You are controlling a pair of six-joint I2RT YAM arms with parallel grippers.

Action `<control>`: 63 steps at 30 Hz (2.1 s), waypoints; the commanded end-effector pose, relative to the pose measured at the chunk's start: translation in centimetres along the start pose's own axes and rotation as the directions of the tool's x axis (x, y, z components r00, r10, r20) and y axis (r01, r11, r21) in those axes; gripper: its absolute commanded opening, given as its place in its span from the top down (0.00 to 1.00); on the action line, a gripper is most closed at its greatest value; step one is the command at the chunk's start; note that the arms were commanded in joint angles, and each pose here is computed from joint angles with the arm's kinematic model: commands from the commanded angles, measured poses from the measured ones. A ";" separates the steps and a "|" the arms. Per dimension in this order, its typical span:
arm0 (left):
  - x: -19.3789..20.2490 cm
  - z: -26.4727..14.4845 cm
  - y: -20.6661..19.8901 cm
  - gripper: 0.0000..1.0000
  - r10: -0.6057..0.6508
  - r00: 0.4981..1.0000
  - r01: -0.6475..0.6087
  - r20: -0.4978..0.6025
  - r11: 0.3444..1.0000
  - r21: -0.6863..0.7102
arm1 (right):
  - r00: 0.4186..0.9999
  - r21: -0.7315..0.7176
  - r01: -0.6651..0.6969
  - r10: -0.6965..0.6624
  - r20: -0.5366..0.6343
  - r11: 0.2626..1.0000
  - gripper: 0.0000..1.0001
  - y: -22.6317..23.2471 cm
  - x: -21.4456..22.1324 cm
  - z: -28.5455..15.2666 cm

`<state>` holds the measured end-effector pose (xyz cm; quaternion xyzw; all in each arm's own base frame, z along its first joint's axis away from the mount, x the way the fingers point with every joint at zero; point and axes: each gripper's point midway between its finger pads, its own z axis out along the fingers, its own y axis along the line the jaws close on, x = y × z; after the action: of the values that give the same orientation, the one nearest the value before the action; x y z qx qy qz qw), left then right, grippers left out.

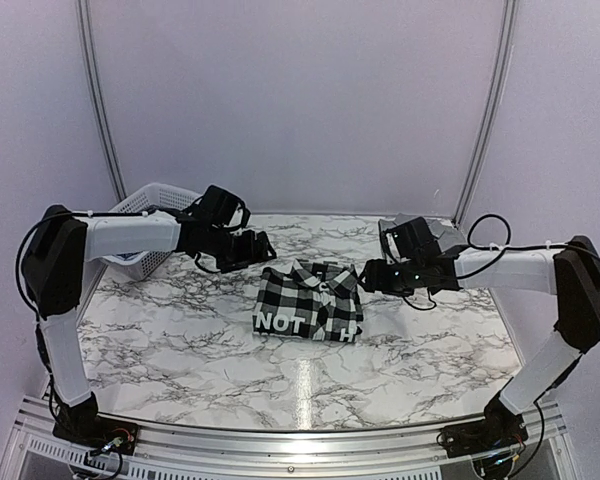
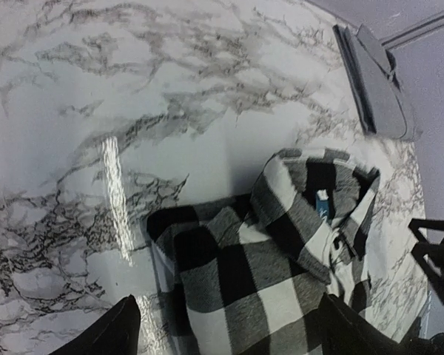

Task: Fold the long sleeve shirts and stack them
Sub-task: Smooth out the square-folded shirt at the center of the board, then pick up the square-folded shirt from the center of the board, then place the square-folded shirt at the center of the board.

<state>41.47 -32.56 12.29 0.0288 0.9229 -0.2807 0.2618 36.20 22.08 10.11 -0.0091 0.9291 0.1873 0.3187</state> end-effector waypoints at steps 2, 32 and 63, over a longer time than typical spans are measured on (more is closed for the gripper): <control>5.1 0.9 1.3 0.21 -0.027 0.988 0.037 -0.155 0.997 0.063 | 1.000 -0.040 -0.004 0.005 0.024 0.999 0.33 -0.3 -1.2 -0.8; 11.9 5.4 3.4 0.98 -0.171 0.956 0.159 -0.238 0.985 -0.067 | 0.998 0.014 0.003 -0.004 0.063 1.000 0.33 -1.8 -3.3 0.5; 9.3 -3.4 17.4 0.94 -0.199 0.965 0.151 -0.173 0.955 -0.255 | 0.981 0.461 0.160 -0.192 0.023 0.873 0.44 -9.2 -10.5 6.9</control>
<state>35.89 -18.76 2.26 -0.0557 0.9588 -0.2214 0.1689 48.87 16.01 8.33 -0.0063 0.9316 -0.0234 0.3626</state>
